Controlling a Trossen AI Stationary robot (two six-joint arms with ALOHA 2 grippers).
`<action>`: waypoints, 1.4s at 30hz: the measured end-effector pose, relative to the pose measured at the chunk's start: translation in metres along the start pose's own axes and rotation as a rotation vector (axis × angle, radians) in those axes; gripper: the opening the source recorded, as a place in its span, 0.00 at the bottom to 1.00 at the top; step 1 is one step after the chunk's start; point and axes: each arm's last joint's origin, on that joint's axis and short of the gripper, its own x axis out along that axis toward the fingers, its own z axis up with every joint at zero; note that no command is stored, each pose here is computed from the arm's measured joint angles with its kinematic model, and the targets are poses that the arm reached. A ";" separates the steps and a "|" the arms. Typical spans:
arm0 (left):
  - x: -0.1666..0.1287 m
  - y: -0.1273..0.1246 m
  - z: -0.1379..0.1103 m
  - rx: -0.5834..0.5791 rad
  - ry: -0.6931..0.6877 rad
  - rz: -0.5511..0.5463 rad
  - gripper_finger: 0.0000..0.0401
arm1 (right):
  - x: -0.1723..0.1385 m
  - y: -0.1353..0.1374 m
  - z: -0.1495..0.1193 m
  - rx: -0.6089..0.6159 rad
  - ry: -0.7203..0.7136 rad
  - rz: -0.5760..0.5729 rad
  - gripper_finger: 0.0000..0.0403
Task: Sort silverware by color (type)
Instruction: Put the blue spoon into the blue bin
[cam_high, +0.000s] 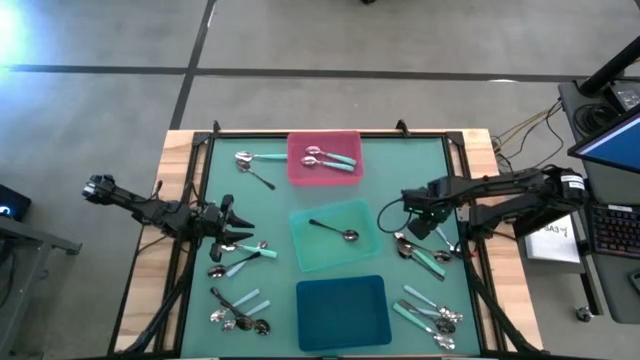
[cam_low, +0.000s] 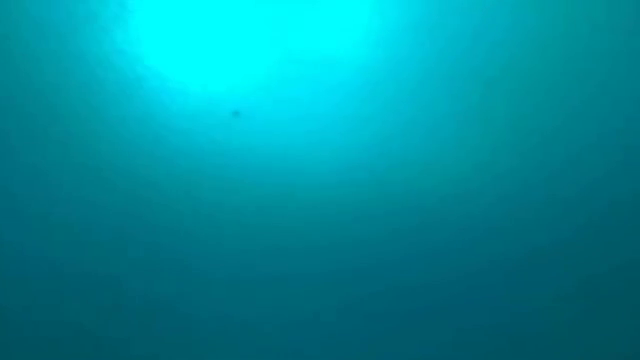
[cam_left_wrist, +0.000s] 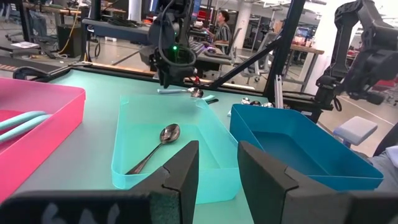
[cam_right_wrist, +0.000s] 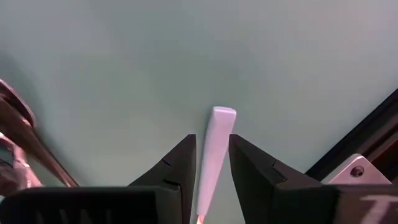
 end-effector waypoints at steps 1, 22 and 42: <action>0.000 0.000 0.000 0.000 0.000 0.000 0.24 | 0.001 -0.001 -0.001 -0.002 0.004 -0.004 0.21; 0.000 0.000 0.000 0.000 0.000 0.000 0.24 | 0.016 -0.007 -0.008 -0.017 0.043 -0.033 0.22; 0.000 0.000 0.000 0.000 0.000 0.000 0.24 | 0.020 0.001 -0.004 -0.027 0.019 0.089 0.22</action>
